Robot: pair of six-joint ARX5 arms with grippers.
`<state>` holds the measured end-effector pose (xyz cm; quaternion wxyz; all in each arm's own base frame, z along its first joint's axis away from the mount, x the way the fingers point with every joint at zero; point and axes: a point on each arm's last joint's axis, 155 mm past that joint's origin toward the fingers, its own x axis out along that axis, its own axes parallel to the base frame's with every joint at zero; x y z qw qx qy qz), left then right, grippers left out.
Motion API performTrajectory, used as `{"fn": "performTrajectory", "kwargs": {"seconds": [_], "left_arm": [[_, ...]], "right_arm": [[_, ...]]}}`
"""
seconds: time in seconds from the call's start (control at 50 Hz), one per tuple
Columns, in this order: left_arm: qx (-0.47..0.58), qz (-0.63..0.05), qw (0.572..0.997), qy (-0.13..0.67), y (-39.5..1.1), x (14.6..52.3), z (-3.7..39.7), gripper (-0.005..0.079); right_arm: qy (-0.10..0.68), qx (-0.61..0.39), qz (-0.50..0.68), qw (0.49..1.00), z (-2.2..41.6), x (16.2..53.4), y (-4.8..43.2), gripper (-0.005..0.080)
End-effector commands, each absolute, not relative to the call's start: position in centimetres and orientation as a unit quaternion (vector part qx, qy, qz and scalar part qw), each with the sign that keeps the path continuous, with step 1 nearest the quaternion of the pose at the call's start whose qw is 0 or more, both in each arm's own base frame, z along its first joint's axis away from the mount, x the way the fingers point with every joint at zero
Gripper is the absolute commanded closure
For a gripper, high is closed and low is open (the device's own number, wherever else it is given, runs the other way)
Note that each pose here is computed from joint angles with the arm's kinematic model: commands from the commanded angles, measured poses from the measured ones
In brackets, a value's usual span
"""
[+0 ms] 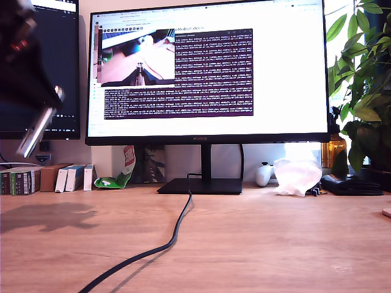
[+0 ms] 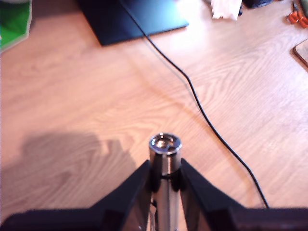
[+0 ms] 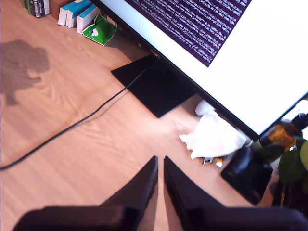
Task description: Pick the metallic laser pointer with your right arm, pass it to your left arm, then place it down to the left side of the table
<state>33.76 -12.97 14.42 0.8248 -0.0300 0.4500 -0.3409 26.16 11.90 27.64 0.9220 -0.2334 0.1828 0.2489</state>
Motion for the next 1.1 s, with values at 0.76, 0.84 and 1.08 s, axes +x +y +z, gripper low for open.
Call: {"fn": "performTrajectory", "kwargs": {"seconds": [0.76, 0.84, 1.08], "left_arm": [[-0.114, -0.272, 0.707, 0.642, -9.5, 34.9, 5.0, 0.0765], [-0.117, -0.267, 0.703, 0.649, -9.1, 34.8, 4.5, 0.0765], [-0.106, -0.244, 0.69, 0.674, -8.1, 34.2, 2.9, 0.0765]], "right_arm": [[0.184, -0.243, 0.255, 0.918, 25.7, 24.7, 11.4, 0.0765], [0.184, -0.242, 0.259, 0.917, 25.7, 24.7, 11.5, 0.0765], [0.182, -0.239, 0.27, 0.915, 25.7, 24.5, 11.9, 0.0765]]}}
